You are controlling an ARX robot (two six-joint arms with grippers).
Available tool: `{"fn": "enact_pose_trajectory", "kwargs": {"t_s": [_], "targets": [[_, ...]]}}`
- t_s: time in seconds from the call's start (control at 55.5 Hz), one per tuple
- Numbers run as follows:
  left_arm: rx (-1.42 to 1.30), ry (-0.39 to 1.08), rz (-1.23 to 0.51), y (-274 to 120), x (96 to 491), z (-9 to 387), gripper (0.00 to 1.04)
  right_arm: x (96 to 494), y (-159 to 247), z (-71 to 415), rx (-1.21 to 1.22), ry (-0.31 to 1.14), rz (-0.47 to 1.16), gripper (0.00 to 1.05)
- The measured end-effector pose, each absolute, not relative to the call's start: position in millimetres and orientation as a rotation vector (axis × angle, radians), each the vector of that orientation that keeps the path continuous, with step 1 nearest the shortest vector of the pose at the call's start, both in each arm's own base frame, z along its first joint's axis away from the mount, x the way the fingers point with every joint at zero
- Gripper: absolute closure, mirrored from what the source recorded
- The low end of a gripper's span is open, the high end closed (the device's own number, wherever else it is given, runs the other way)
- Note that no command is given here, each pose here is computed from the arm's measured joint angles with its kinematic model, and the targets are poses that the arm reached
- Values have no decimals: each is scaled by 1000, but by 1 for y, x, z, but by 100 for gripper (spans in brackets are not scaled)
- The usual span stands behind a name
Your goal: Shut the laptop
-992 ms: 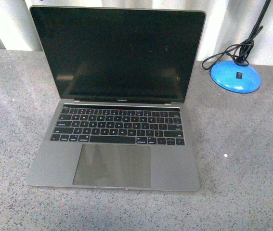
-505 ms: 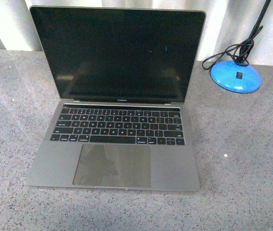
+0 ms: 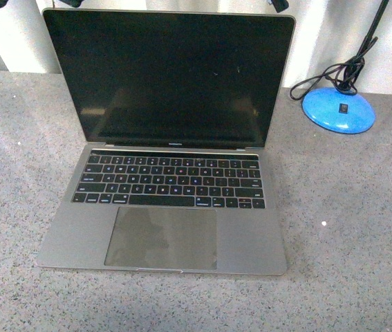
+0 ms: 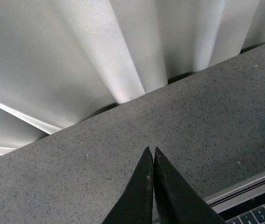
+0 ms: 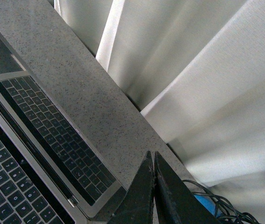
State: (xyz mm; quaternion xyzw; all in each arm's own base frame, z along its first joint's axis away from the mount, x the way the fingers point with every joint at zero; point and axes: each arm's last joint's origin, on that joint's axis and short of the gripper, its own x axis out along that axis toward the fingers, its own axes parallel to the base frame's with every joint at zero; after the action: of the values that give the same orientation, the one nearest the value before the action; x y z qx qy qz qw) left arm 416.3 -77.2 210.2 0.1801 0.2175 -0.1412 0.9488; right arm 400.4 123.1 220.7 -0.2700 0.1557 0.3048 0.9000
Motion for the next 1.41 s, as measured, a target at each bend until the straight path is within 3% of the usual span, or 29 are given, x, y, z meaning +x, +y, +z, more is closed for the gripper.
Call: {"fn": "enact_pose_trajectory", "kwargs": {"t_s": [0.938, 1.406], "targets": [[359, 473, -309, -79, 423, 200, 101, 417, 123, 194, -527, 377, 649, 104], [353, 487, -314, -81, 414, 197, 101, 399, 130, 190, -485, 393, 661, 104]]}}
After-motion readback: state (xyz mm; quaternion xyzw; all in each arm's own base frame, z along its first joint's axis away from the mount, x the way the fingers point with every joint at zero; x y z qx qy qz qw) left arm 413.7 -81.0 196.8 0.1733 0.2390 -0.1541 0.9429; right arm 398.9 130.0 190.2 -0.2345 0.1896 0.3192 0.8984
